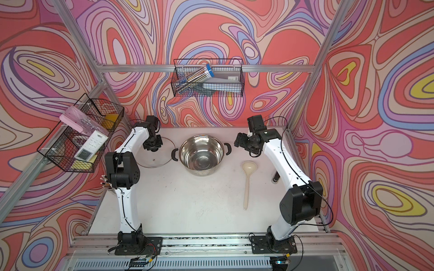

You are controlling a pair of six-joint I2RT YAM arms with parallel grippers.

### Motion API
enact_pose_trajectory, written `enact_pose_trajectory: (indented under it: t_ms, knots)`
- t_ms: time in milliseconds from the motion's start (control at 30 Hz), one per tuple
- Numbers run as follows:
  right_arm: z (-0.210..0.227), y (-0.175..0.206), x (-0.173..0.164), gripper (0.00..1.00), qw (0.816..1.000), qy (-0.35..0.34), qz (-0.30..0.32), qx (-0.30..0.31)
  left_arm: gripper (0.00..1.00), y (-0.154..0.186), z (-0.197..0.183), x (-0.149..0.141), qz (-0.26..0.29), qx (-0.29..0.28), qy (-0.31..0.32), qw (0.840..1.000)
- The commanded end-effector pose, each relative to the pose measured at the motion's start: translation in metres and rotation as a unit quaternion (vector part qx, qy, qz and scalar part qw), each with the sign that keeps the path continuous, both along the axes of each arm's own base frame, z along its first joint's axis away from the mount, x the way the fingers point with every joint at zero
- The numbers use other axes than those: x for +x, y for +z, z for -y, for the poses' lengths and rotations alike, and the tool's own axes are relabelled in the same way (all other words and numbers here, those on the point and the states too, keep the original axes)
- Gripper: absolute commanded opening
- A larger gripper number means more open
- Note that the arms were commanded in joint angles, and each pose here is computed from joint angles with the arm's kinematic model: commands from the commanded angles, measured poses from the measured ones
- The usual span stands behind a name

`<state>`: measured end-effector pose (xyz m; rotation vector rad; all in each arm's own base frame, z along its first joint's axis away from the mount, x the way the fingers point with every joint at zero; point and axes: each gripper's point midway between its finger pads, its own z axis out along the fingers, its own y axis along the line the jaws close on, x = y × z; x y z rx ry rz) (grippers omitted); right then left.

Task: Stir the soup with a spoon
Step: Place the lid at the center of the board, then pick up the spoon from the center of the board.

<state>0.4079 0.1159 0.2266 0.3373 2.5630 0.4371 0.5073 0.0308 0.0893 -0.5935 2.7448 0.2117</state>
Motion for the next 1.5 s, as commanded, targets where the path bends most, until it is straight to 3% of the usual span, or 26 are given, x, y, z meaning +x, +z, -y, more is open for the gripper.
enact_pose_trajectory:
  t_ms: [0,133,267,367,467,533,633,833,1000,1233,1467]
  knots:
    - [-0.002,-0.013,-0.004,0.81,1.000,-0.016,-0.014,0.014,0.25,-0.013,0.001,0.003,0.003,-0.013,0.010,1.000]
    - [0.001,-0.023,-0.012,0.81,0.999,-0.029,-0.025,0.016,0.27,-0.029,0.006,-0.003,-0.009,-0.026,0.008,1.000]
    - [0.006,-0.030,-0.021,0.81,0.999,-0.038,-0.032,0.010,0.35,-0.043,0.008,-0.011,-0.027,-0.034,0.005,0.999]
    - [0.010,-0.031,-0.028,0.82,0.999,-0.042,-0.034,0.005,0.48,-0.042,0.011,-0.013,-0.025,-0.041,0.002,0.999]
    - [0.012,-0.033,-0.035,0.82,0.998,-0.045,-0.036,0.002,0.72,-0.030,0.013,-0.010,-0.002,-0.048,-0.001,0.999]
    - [0.014,-0.035,-0.039,0.82,0.998,-0.047,-0.039,0.000,0.82,-0.016,0.013,-0.008,0.014,-0.049,-0.002,0.999]
    - [0.016,-0.038,-0.048,0.82,0.998,-0.046,-0.046,-0.002,0.88,0.008,0.016,-0.004,0.044,-0.056,-0.010,0.997]
    - [0.021,-0.050,-0.066,0.82,0.997,-0.047,-0.057,-0.005,0.93,0.073,0.028,-0.002,0.113,-0.070,-0.021,0.991]
    - [0.024,-0.071,-0.086,0.78,0.995,-0.050,-0.086,-0.006,0.94,0.116,0.049,-0.018,0.150,-0.068,-0.048,0.985]
    - [0.028,-0.104,-0.120,0.72,0.990,-0.051,-0.131,-0.008,0.95,0.159,0.074,-0.064,0.194,-0.062,-0.073,0.976]
    - [0.026,-0.133,-0.138,0.57,0.986,-0.046,-0.158,-0.005,0.95,0.208,0.117,-0.109,0.266,-0.151,-0.115,0.945]
